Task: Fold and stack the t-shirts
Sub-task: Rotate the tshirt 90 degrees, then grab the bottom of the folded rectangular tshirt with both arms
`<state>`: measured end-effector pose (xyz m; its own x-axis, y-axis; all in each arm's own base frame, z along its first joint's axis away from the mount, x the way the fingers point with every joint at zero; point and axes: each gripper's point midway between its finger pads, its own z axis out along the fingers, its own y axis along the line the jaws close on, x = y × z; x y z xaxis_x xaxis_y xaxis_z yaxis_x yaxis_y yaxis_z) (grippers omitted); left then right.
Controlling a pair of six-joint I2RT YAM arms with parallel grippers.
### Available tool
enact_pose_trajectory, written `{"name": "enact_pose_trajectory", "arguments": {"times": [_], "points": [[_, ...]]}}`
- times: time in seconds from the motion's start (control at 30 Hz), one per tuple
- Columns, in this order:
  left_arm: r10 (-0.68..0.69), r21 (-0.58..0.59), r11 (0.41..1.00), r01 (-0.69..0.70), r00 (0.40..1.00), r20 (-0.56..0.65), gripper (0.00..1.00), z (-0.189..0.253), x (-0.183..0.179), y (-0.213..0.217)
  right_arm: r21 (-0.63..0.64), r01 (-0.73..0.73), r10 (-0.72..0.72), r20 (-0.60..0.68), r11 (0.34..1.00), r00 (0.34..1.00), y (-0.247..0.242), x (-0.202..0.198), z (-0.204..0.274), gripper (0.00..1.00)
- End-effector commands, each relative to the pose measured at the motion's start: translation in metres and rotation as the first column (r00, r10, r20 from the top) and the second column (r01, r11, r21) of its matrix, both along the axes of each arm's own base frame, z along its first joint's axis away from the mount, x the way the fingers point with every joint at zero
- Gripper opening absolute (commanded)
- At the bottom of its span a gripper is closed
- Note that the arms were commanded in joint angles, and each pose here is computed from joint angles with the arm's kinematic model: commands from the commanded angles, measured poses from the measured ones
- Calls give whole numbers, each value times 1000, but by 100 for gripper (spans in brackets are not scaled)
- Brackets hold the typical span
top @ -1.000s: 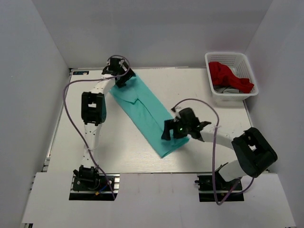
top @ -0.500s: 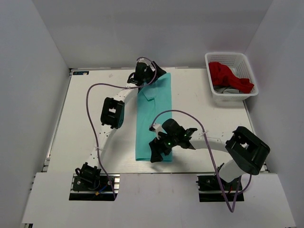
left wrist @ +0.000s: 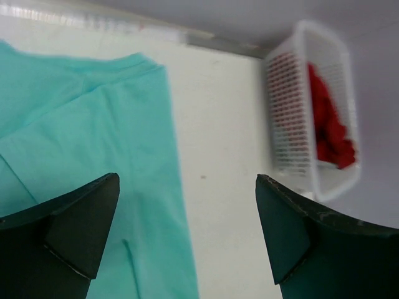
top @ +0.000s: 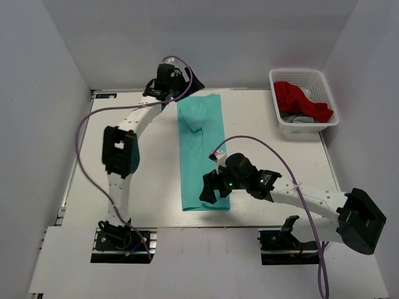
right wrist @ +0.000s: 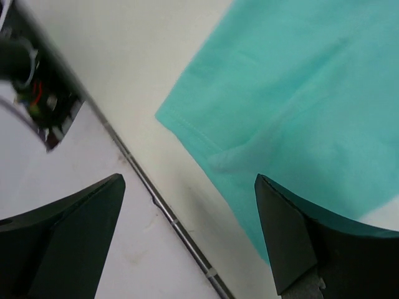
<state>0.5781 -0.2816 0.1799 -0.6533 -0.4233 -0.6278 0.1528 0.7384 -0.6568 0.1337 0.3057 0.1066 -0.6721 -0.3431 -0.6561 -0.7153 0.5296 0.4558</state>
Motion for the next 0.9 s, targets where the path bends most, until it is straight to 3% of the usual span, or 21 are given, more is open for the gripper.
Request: {"name": "enact_pose_trajectory", "arguments": {"times": [0.0,0.13,0.17,0.23,0.27,0.3,0.4,0.63,0.8,0.87], "points": [[-19,92,996,14,998,52,100,82,-71,32,-105,312,-321,-95,944,942,-30,17,-22,90],[-56,97,993,65,994,-93,100,30,-181,45,-269,433,-477,-123,860,870,-70,12,-46,90],[-39,91,994,53,987,-154,100,6,-225,58,-283,431,-482,-143,857,865,-77,7,-47,90],[-50,102,992,71,978,-203,100,-19,-270,64,-282,372,-431,-188,884,883,-80,-8,-49,90],[-44,132,988,86,954,-295,100,-53,-302,74,-264,343,-402,-213,901,891,-79,-14,-46,90],[-55,134,986,99,952,-300,100,-51,-322,80,-253,332,-388,-219,909,895,-80,-18,-44,90],[-123,120,973,198,881,-457,100,-91,-393,87,-220,269,-323,-268,938,908,-79,-32,-39,90],[-263,10,948,320,797,-544,91,-128,-465,81,-225,221,-290,-345,949,893,-79,-46,-57,90],[-313,30,919,393,773,-552,82,-137,-473,66,-258,268,-350,-360,928,865,-82,-39,-81,90],[-265,98,916,388,772,-577,78,-150,-468,67,-277,281,-371,-361,919,856,-84,-37,-86,89]]}}
